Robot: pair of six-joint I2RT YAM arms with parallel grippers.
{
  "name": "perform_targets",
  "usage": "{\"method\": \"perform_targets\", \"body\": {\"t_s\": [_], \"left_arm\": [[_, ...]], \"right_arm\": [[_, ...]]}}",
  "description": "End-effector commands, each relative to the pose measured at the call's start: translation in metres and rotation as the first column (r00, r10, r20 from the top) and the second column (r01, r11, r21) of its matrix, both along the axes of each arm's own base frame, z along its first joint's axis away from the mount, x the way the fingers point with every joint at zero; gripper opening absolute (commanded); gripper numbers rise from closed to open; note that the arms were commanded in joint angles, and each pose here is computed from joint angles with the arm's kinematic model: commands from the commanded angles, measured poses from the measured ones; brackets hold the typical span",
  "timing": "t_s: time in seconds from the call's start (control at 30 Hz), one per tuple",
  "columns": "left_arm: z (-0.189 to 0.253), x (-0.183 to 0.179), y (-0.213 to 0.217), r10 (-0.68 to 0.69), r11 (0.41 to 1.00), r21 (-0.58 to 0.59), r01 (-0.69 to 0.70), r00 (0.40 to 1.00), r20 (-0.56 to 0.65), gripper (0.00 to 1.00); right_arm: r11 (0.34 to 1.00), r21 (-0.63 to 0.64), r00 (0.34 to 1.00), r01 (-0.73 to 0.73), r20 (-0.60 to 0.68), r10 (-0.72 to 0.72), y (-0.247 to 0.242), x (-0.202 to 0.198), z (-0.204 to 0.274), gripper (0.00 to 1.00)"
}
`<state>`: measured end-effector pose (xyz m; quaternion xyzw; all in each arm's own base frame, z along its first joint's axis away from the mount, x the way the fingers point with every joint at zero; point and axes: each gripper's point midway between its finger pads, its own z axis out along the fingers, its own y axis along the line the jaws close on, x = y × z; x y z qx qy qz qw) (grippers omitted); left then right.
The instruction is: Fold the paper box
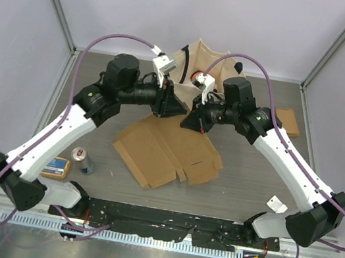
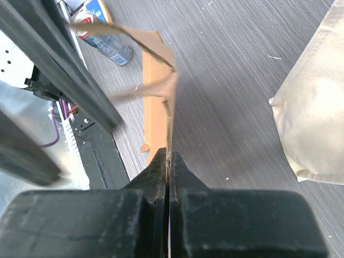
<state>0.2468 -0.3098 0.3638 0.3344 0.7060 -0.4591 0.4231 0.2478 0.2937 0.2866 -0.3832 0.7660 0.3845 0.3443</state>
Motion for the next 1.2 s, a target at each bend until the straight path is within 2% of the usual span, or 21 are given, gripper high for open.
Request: {"method": "perform_targets", "body": {"t_s": [0.0,0.03,0.1,0.17,0.27,0.3,0.37,0.5,0.67,0.77,0.9,0.97,1.07,1.1,1.17], "left_arm": [[0.044,0.004,0.056,0.281,0.96,-0.044,-0.278,0.946,0.163,0.38],[0.048,0.005,0.071,0.347,0.938,-0.054,-0.344,0.917,0.197,0.42],[0.045,0.006,0.106,0.484,0.873,-0.056,-0.485,0.846,0.221,0.38],[0.017,0.008,0.128,0.562,0.821,0.006,-0.571,0.81,0.166,0.33],[-0.019,0.014,0.151,0.646,0.757,0.068,-0.649,0.76,0.065,0.31],[-0.04,0.015,0.152,0.647,0.756,0.102,-0.646,0.762,0.033,0.3],[-0.052,0.023,0.158,0.666,0.741,0.106,-0.663,0.746,0.003,0.3],[-0.074,0.037,0.149,0.645,0.76,0.128,-0.637,0.764,-0.024,0.29],[-0.069,0.032,0.117,0.525,0.85,0.038,-0.525,0.844,-0.112,0.22],[-0.088,0.02,0.102,0.46,0.885,0.046,-0.464,0.853,-0.246,0.12],[-0.102,0.007,0.094,0.447,0.883,-0.014,-0.469,0.848,-0.284,0.11],[-0.12,0.002,0.093,0.444,0.884,0.003,-0.468,0.836,-0.323,0.12],[-0.134,-0.002,0.095,0.456,0.877,0.015,-0.481,0.821,-0.343,0.19],[-0.143,-0.001,0.1,0.484,0.861,0.021,-0.508,0.808,-0.336,0.24],[-0.138,-0.003,0.107,0.508,0.844,-0.009,-0.536,0.805,-0.307,0.32]], "right_arm": [[0.996,0.089,0.998,-0.015,0.06,0.009,-0.003,-0.007,0.031,0.01],[0.996,0.085,0.999,-0.013,0.051,0.009,-0.005,-0.008,0.027,0.01],[0.995,0.104,0.999,-0.008,0.052,0.003,-0.009,-0.012,0.032,0.01],[0.991,0.129,0.999,-0.039,0.039,0.034,-0.008,-0.02,0.037,0.01],[0.986,0.157,0.997,-0.063,0.05,0.056,-0.009,-0.028,0.047,0.01],[0.985,0.161,0.997,-0.064,0.052,0.057,-0.009,-0.028,0.048,0.01],[0.985,0.16,0.997,-0.064,0.054,0.056,-0.01,-0.027,0.05,0.01],[0.986,0.149,0.997,-0.073,0.042,0.067,-0.009,-0.026,0.05,0.01],[0.992,0.121,0.999,-0.034,0.044,0.029,-0.011,-0.017,0.05,0.01],[0.997,0.081,0.999,0.018,0.034,-0.021,-0.013,-0.005,0.043,0.01],[0.999,-0.017,0.999,0.048,0.008,-0.048,-0.015,0.009,0.025,0.01],[0.988,-0.121,0.995,0.094,0.031,-0.091,-0.025,0.015,0.009,0.01],[0.954,-0.288,0.99,0.085,0.134,-0.048,-0.024,0.013,-0.008,0.01],[0.922,-0.363,0.977,0.134,0.202,-0.063,-0.029,0.024,-0.014,0.01],[0.903,-0.417,0.974,0.105,0.224,-0.01,-0.019,0.018,-0.021,0.01]]}}
